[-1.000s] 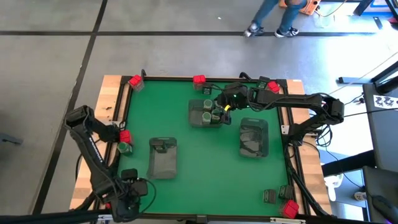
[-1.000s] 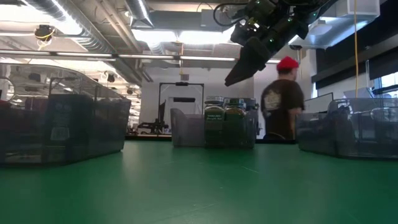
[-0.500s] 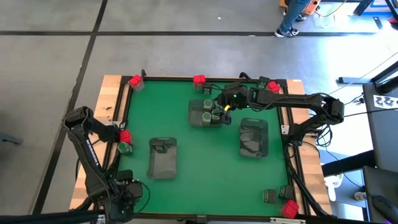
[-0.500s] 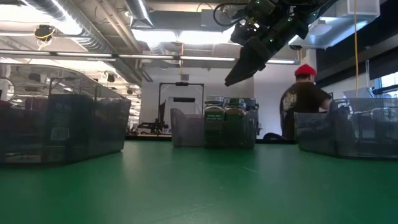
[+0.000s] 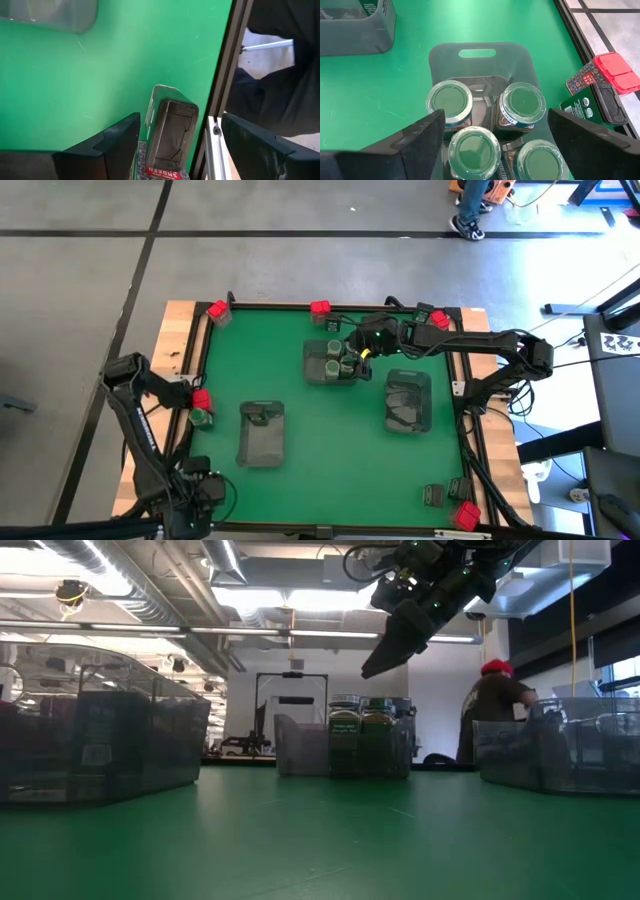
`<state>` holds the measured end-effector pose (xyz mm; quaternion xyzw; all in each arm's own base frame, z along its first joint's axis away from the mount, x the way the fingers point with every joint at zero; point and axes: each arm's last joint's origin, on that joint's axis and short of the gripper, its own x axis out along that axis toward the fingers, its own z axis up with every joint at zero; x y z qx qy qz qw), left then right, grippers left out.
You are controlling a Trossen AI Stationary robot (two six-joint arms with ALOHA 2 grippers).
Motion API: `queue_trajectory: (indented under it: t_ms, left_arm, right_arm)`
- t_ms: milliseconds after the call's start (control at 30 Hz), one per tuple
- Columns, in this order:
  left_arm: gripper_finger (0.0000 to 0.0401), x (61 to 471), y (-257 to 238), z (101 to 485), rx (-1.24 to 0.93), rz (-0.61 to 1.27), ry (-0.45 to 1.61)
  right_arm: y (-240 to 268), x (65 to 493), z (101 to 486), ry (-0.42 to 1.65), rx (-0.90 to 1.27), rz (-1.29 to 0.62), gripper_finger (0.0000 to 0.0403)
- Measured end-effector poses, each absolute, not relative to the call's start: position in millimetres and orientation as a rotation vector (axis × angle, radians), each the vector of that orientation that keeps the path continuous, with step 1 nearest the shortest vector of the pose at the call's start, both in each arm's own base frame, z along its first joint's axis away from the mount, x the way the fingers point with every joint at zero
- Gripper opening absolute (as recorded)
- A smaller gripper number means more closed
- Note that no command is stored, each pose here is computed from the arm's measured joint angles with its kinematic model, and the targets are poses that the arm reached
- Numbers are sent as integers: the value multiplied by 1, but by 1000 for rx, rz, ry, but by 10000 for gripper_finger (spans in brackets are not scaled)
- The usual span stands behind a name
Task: Sort spices by type
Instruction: Put the black seasoning can into the left black bin
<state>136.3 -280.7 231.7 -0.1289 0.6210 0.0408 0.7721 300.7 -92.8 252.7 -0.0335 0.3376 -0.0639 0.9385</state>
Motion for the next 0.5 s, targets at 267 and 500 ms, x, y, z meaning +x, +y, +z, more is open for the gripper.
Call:
queue_trajectory:
  t_ms: [267, 500]
  left_arm:
    - [274, 132, -293, 211, -236, 92, 1437]
    - [272, 135, -297, 192, -179, 141, 1473]
  right_arm:
    - [-93, 301, 253, 689, -68, -130, 351]
    - [-93, 301, 253, 689, -68, -130, 351]
